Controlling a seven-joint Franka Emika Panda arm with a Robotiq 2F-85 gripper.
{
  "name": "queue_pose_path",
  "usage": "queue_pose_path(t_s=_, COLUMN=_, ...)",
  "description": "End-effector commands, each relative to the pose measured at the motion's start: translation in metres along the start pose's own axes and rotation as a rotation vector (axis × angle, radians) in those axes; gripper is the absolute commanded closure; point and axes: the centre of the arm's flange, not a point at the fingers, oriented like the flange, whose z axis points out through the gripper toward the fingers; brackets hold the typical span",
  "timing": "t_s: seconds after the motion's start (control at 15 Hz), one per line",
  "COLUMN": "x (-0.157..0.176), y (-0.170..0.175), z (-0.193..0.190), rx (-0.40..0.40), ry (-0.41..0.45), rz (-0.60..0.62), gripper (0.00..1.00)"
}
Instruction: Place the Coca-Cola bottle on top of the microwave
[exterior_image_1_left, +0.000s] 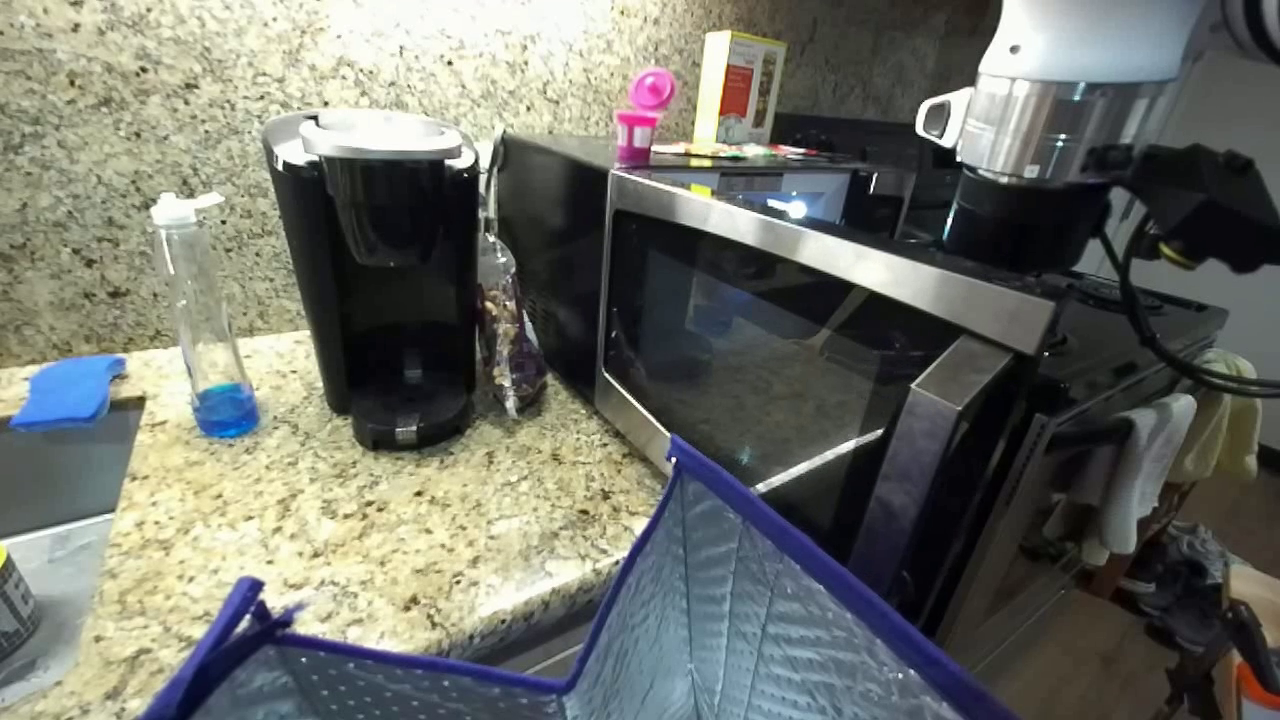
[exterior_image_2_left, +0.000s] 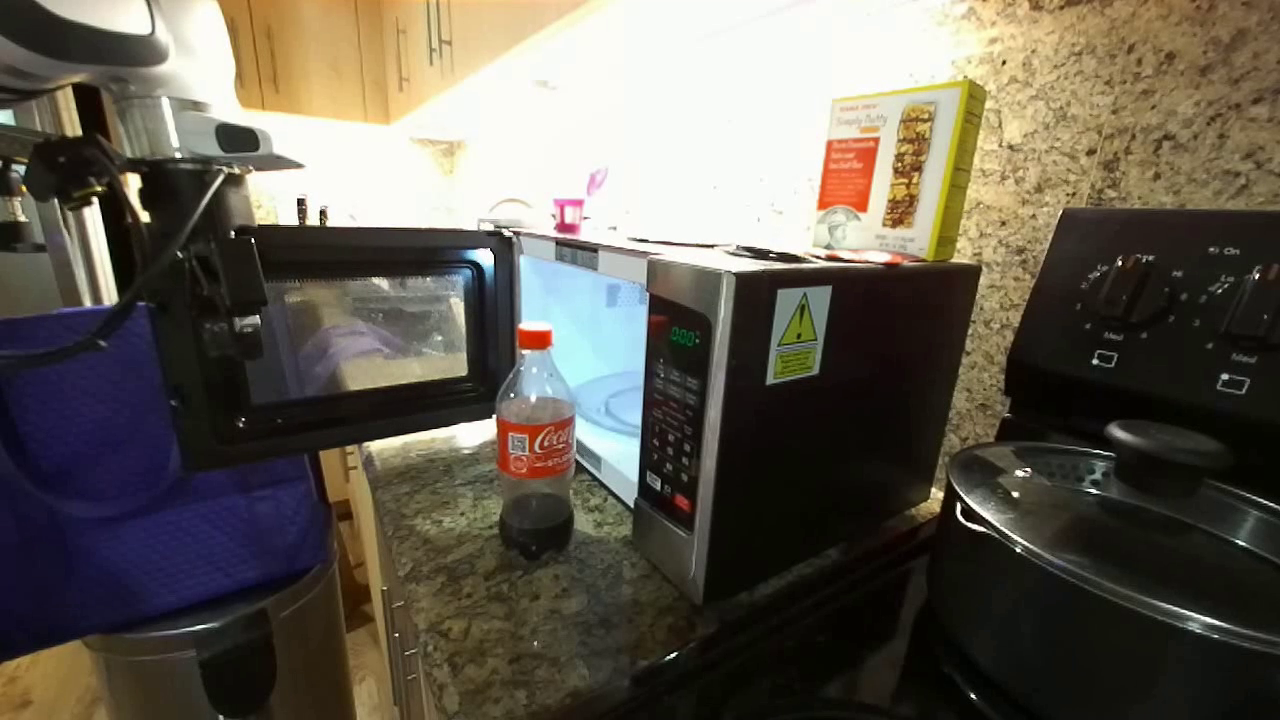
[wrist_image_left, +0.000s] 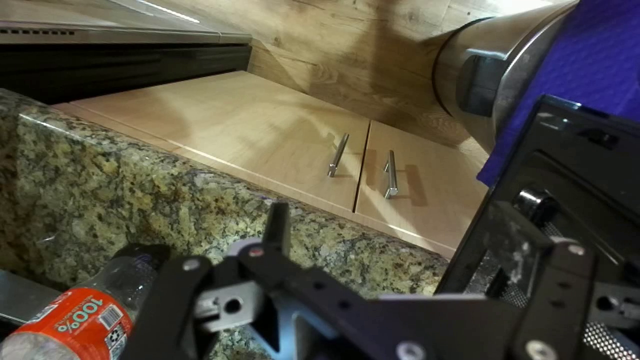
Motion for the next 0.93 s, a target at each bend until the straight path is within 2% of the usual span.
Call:
queue_pose_path(t_s=0.0, x=0.002, y=0.002, z=-0.001, rx=-0.002, ry=0.006, rz=0.007, gripper=0.00)
queue_pose_path(t_s=0.4, x=0.005, y=0.058, z=-0.023, rx=0.033, ry=0.065, rz=0.117, gripper=0.00)
queue_pose_path(t_s=0.6, x=0.015, y=0.093, z=-0.034, rx=0.072, ry=0.110, rz=0.144, gripper=0.00)
queue_pose_path(t_s=0.87, x=0.031, y=0.136, z=-0.051, rx=0.071, ry=0.136, rz=0.192, gripper=0.00)
